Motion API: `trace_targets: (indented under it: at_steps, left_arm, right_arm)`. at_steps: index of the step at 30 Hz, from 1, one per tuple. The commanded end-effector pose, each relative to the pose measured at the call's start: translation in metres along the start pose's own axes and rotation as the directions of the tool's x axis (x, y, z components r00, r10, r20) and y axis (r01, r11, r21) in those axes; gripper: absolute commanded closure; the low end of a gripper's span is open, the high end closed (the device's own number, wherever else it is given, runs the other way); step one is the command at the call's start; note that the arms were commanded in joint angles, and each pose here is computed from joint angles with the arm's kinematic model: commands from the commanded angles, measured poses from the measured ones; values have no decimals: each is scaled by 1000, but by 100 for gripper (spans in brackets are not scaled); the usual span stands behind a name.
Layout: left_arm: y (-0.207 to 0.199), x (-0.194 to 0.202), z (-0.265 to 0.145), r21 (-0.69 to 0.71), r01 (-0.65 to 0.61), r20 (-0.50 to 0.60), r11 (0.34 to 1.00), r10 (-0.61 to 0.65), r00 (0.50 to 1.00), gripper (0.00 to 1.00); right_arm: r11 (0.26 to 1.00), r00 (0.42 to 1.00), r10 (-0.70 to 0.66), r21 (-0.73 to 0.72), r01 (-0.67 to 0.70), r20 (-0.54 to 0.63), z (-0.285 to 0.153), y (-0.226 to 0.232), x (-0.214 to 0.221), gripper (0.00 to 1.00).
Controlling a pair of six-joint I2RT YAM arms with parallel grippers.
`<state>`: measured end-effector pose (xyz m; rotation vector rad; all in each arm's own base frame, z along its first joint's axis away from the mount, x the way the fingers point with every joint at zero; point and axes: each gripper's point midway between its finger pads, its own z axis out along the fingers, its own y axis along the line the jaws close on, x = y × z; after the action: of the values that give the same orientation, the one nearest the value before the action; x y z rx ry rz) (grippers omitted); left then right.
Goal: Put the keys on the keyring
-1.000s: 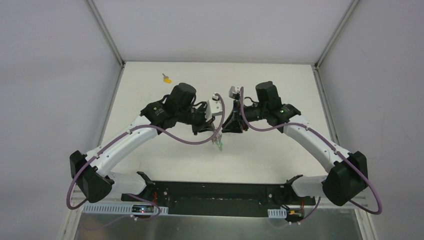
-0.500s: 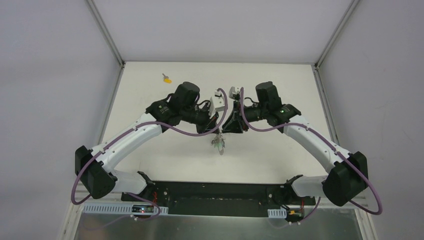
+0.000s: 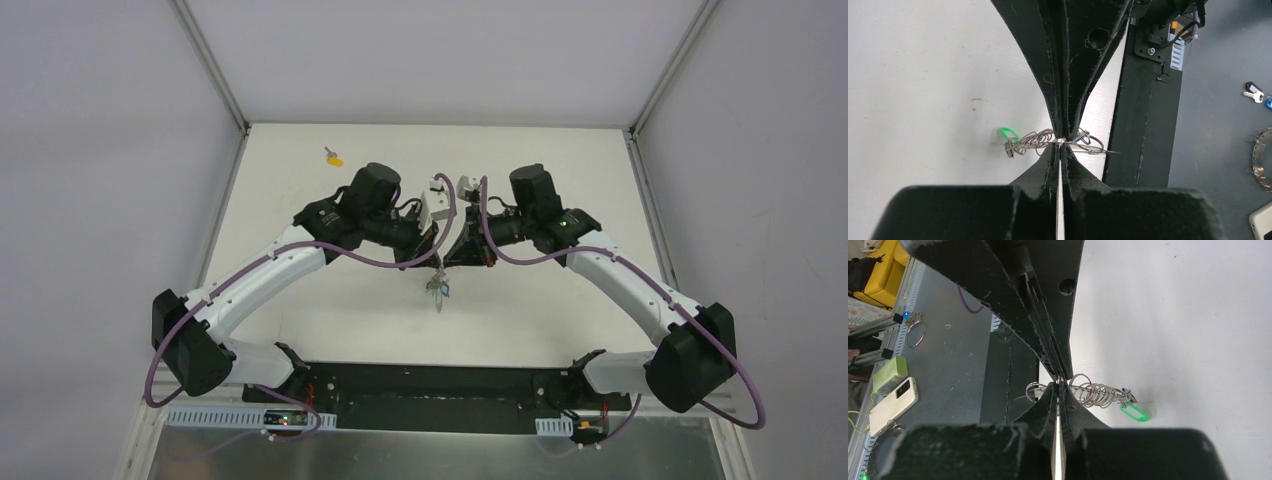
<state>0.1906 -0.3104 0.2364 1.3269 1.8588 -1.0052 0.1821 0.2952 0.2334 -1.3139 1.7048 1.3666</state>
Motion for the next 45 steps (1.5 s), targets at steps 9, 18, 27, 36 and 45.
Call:
trace_targets:
  at_steps: [9,18,27,36,45]
  left_arm:
    - [12,-67,-30,127,113,377,985,-154,913,79]
    - [16,-79,-30,169,129,437,977,-192,879,74]
    - [14,-82,-35,197,137,460,971,-215,861,85]
    - [11,-83,-37,225,142,471,964,-235,850,82]
    - [16,-80,-32,221,170,464,960,-257,848,95]
  right_arm:
    - [997,979,73,-14,-72,190,-20,6,-66,100]
    - [977,932,215,-68,-204,291,-27,-7,-79,100]
    - [970,907,242,-57,-237,346,-38,-19,-80,100]
    - [969,899,243,-37,-246,364,-43,-25,-80,100]
    - [967,895,251,-47,-251,370,-43,-26,-79,100]
